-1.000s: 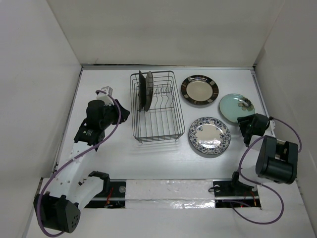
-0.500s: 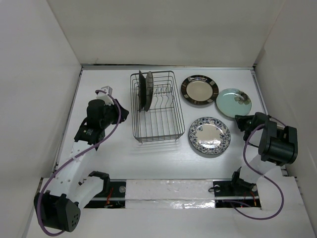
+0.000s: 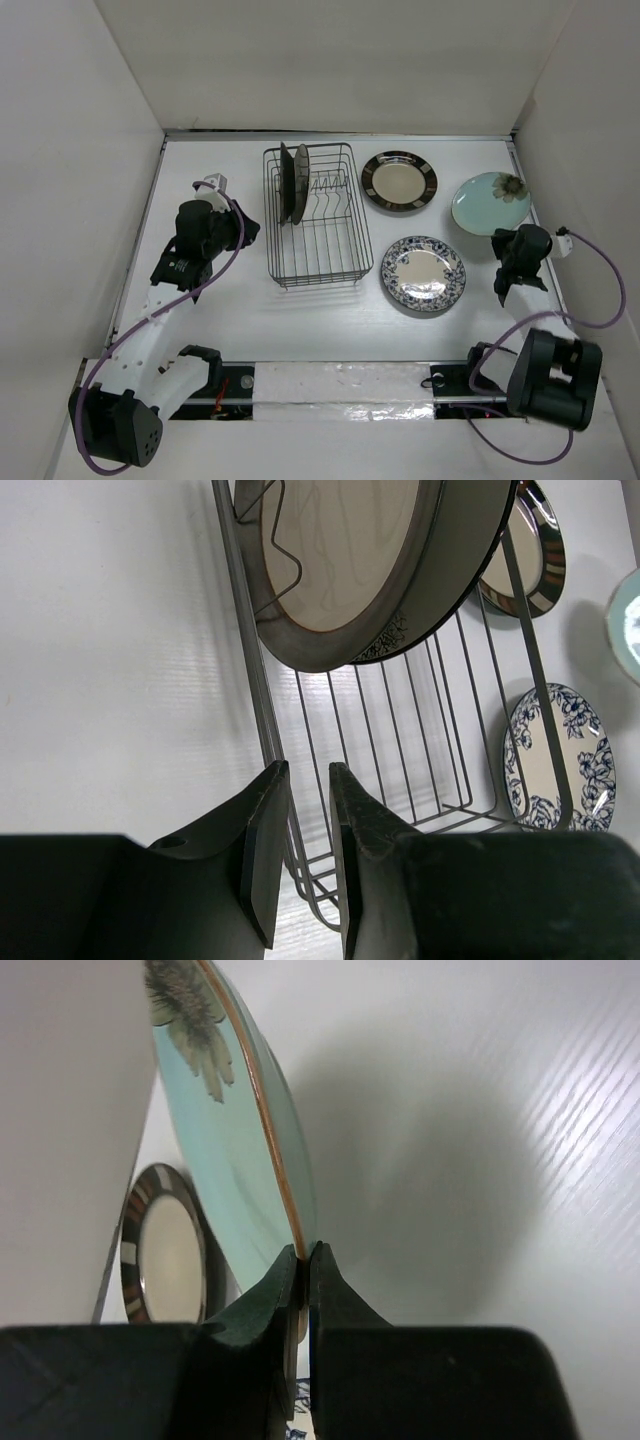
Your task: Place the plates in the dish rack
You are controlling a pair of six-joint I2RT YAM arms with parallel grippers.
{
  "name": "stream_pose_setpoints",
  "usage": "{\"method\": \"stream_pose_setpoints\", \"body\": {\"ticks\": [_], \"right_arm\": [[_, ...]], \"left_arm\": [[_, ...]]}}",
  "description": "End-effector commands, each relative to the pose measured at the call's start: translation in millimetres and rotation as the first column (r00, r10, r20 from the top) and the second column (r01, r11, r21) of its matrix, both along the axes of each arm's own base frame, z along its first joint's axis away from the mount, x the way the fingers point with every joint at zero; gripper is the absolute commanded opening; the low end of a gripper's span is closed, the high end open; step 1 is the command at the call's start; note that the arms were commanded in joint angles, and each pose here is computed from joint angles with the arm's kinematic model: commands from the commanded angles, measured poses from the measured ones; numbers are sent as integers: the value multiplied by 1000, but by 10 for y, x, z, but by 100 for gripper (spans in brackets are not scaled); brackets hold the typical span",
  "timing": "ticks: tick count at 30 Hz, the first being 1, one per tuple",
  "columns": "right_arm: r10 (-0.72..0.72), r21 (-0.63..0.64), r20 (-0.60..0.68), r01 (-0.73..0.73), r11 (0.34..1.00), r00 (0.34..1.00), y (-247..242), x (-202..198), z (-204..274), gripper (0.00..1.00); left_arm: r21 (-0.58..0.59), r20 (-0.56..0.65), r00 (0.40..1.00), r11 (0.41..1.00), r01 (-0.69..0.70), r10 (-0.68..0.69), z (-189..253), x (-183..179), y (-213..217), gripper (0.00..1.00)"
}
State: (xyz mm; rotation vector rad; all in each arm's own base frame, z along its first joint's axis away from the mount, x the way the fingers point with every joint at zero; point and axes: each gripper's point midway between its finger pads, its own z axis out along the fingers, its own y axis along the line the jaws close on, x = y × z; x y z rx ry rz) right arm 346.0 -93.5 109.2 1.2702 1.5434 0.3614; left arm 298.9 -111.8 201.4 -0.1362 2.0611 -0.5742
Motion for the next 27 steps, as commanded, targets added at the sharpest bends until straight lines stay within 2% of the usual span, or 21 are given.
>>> {"method": "stream_pose_setpoints", "body": {"ticks": [1,3,4,5,7,9,10,11,12,15,17,18,19,25,27], "right_arm": [[-56,-224,273,121,967,960,-100,63,1344,0],[-20,-316,287,114,942,958,11,37,1626,0],[54,-359,277,51,932,959,225,97,1725,0],[99,-416,288,31,909,953,328,153,2039,0],[173,-470,245,-39,882,954,583,250,2194,0],[291,-533,216,-137,835,932,1090,394,2446,0],[274,-550,208,-119,827,939,1169,418,2520,0],[328,-583,169,-174,794,930,1479,482,2493,0],[297,-591,198,-127,797,934,1515,498,2703,0],[361,-632,142,-196,750,922,1942,714,2845,0],[400,-658,94,-244,712,912,2185,838,2857,0],[434,-670,-12,-330,665,901,2425,946,2583,0],[440,-669,7,-323,669,898,2519,990,2779,0],[502,-675,-140,-453,582,854,3175,1149,2458,0],[500,-672,-149,-459,582,853,3232,1162,2478,0]], "left_arm": [[-3,78,997,1000,1,-1,269,79,-10,20],[-7,78,997,1000,10,-9,270,74,-25,20],[-8,80,997,1000,11,-11,271,72,-28,20],[-6,85,996,1000,8,-7,288,70,-19,19],[-5,87,996,1000,0,0,302,76,-7,20],[-7,88,996,1000,4,-4,301,68,-13,19],[-9,92,996,1000,9,-8,312,60,-20,19],[-8,95,995,1000,4,-4,319,53,-10,19],[-9,101,995,1000,2,-1,341,48,-4,19],[-8,99,995,1000,0,1,333,49,-1,19],[-12,104,995,1000,10,-9,340,28,-15,19],[-14,113,994,1000,9,-7,372,24,-12,19],[-12,112,994,1000,3,-2,371,30,-2,19],[-9,119,993,1000,-5,6,385,17,17,19],[-8,114,993,1000,-8,9,377,27,20,19]]}}
